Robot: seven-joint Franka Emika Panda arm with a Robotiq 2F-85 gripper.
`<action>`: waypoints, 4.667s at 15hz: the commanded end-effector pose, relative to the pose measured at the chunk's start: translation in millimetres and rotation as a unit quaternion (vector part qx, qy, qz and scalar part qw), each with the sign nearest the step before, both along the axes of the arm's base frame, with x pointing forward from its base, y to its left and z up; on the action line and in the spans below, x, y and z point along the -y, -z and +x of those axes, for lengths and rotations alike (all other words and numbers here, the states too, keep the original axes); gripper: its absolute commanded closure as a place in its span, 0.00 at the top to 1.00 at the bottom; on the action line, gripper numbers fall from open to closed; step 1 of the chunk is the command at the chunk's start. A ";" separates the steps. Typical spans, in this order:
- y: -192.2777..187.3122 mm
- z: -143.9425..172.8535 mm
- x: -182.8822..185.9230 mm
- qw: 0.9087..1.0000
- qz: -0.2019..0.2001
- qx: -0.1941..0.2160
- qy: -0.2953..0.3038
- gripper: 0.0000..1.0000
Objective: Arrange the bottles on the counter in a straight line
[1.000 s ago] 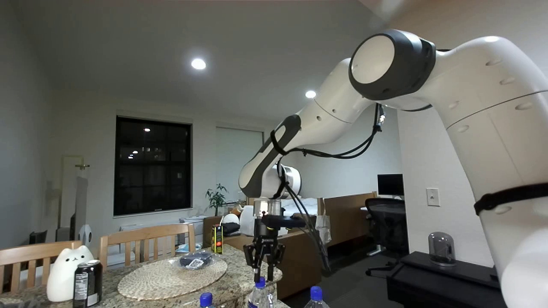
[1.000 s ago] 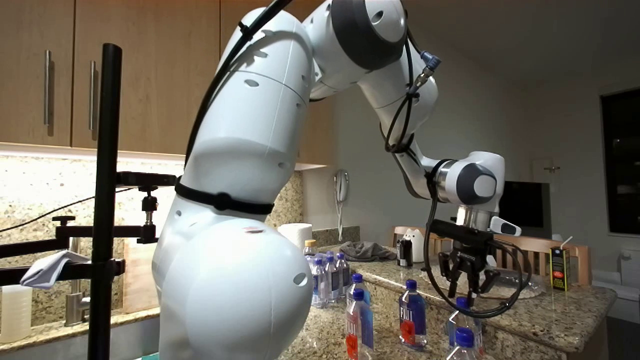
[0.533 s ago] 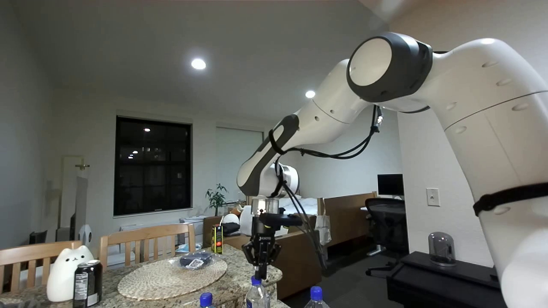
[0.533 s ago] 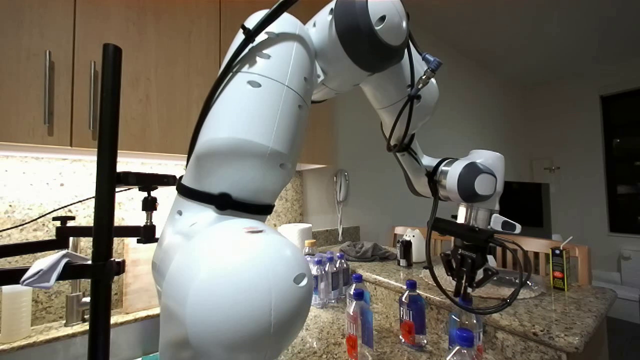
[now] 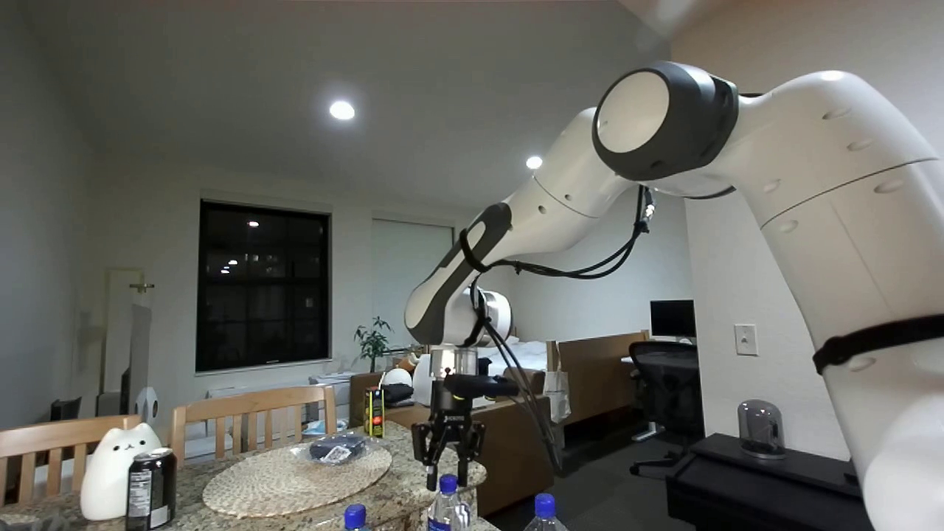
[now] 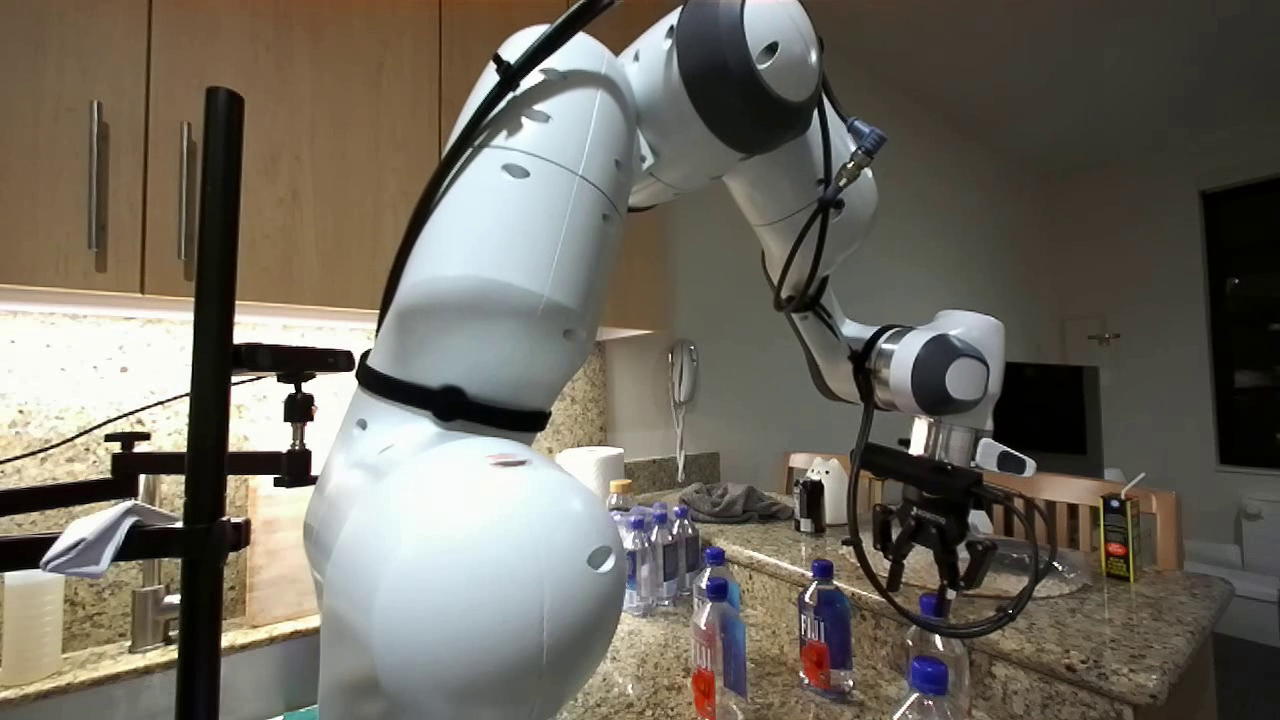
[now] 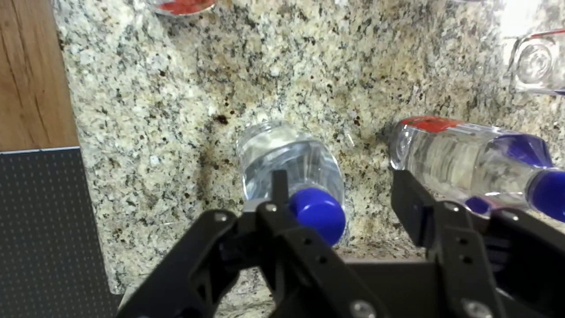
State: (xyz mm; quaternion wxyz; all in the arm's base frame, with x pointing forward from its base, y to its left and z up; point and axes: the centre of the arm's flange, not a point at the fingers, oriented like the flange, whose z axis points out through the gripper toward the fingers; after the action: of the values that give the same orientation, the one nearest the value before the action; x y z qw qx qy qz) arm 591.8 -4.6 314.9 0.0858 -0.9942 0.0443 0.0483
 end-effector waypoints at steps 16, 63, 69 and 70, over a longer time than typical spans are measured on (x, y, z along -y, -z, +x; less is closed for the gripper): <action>-3.3 0.6 -1.3 1.000 -0.002 0.002 -0.014 0.15; -18.5 -162.1 -10.1 0.990 -0.041 -0.032 0.134 0.15; -20.5 -168.1 0.6 0.988 -0.055 -0.050 0.136 0.15; -20.5 -168.1 3.0 0.988 -0.058 -0.049 0.137 0.15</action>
State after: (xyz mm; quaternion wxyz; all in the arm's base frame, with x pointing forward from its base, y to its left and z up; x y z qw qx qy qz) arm 427.2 1.8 321.4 0.0426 -0.9792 0.1791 0.0854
